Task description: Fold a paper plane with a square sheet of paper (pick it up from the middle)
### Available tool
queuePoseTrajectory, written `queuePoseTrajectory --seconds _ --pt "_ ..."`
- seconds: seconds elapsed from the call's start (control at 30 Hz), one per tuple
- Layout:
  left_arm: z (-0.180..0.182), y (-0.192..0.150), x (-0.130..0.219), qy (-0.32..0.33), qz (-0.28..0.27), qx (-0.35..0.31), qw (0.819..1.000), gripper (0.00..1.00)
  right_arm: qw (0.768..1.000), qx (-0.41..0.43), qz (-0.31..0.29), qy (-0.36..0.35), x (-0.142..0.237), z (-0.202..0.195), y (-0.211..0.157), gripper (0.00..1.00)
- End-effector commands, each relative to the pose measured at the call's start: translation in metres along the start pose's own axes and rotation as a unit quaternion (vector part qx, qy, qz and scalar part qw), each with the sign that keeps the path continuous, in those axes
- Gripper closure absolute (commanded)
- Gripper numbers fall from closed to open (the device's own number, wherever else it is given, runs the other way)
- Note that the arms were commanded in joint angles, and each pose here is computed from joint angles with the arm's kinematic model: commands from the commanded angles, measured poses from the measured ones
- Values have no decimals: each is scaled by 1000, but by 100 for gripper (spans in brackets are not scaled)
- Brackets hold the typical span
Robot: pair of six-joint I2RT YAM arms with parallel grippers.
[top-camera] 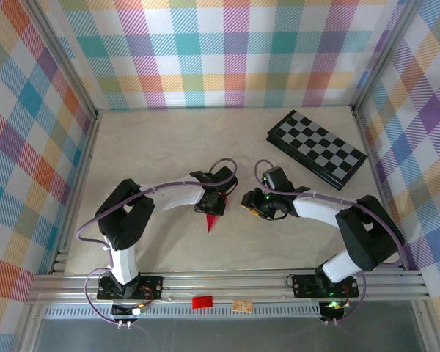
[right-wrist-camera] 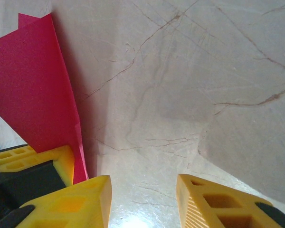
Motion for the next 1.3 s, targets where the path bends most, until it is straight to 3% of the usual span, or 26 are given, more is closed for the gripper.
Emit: queuePoseTrajectory --seconds 0.0,0.47,0.77,1.27 --pt "1 -9 -9 7 19 -2 1000 85 1000 -7 6 -2 -3 -3 0 58" --pt "6 -23 -26 22 36 3 999 80 1000 -6 10 -3 -5 -3 0 58" --pt "9 -31 -32 33 38 28 998 66 1000 -1 -2 -6 2 -2 0 58" --pt "1 -21 -9 29 -17 138 990 58 999 28 -21 -17 23 0 5 54"
Point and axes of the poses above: each hand's point on the last joint's axis, 136 mm out from that joint toward the fingers, its own x axis back along the fingers, its own z axis along the line the jaws close on, y = z × x, the point moved 3 cm from there along x, back along the fingers, and after that the axes turned 10 degrees about -x, right-handed, at the moved point
